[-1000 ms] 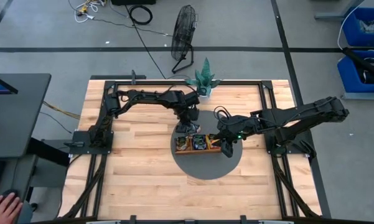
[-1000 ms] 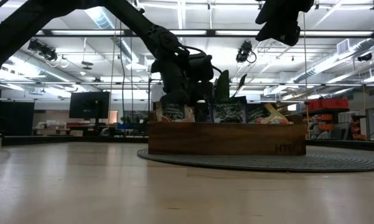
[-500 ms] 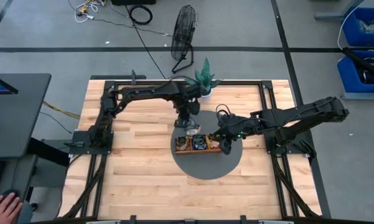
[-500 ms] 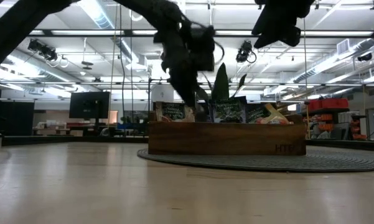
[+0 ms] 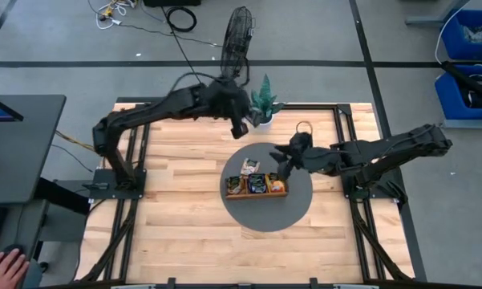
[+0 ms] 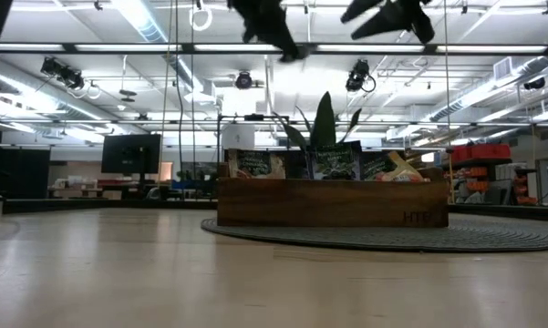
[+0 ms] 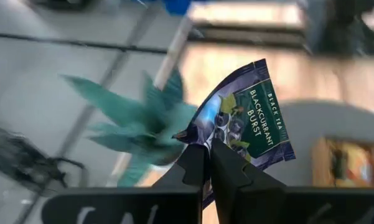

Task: Pick & Place Tea
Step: Put the black tea bag into the middle section of the wooden organizer

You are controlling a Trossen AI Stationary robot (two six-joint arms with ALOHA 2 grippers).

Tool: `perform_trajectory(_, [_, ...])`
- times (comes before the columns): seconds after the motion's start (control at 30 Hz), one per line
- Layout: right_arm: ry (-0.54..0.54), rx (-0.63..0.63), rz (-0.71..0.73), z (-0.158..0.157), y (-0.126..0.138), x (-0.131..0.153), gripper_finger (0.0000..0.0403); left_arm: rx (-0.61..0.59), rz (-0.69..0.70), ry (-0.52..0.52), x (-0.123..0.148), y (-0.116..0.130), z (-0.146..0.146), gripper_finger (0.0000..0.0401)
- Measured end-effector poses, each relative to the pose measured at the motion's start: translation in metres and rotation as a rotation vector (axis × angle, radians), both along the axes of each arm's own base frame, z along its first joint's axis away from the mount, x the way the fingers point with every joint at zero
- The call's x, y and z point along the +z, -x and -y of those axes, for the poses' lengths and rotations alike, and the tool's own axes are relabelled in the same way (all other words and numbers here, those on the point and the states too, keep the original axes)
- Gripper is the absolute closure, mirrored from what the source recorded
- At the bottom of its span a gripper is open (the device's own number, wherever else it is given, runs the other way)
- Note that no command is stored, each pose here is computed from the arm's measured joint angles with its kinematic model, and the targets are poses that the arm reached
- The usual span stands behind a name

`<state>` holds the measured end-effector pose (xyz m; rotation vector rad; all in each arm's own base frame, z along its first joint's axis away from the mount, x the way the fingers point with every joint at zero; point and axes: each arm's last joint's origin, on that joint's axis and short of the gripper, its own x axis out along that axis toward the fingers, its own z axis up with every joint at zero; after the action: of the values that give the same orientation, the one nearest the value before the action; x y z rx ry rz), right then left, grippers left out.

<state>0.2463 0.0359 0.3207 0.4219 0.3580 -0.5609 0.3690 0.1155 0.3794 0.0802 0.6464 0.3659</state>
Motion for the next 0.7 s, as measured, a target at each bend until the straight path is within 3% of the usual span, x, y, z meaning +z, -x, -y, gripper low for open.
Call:
perform_trajectory(0.13, [0.061,-0.158,0.165,0.005,-0.003,0.015,0.0240,0.113,0.121,-0.082,0.026,0.007,0.018,0.0390])
perform_trajectory(0.27, [0.148,-0.273,0.257,0.015,-0.004,0.030,0.0240,0.158,0.143,-0.145,0.034,0.009,0.038,0.0391])
perform_trajectory(0.4, [0.242,-0.204,0.259,0.020,-0.007,0.038,0.0240,0.178,0.168,-0.203,0.038,0.006,0.062,0.0388])
perform_trajectory(0.6, [0.236,-0.127,0.288,0.020,-0.009,0.041,0.0229,0.195,0.188,-0.335,0.045,0.002,0.093,0.0391])
perform_trajectory(0.7, [0.230,-0.116,0.299,0.020,-0.010,0.042,0.0212,0.202,0.205,-0.355,0.048,0.002,0.101,0.0387])
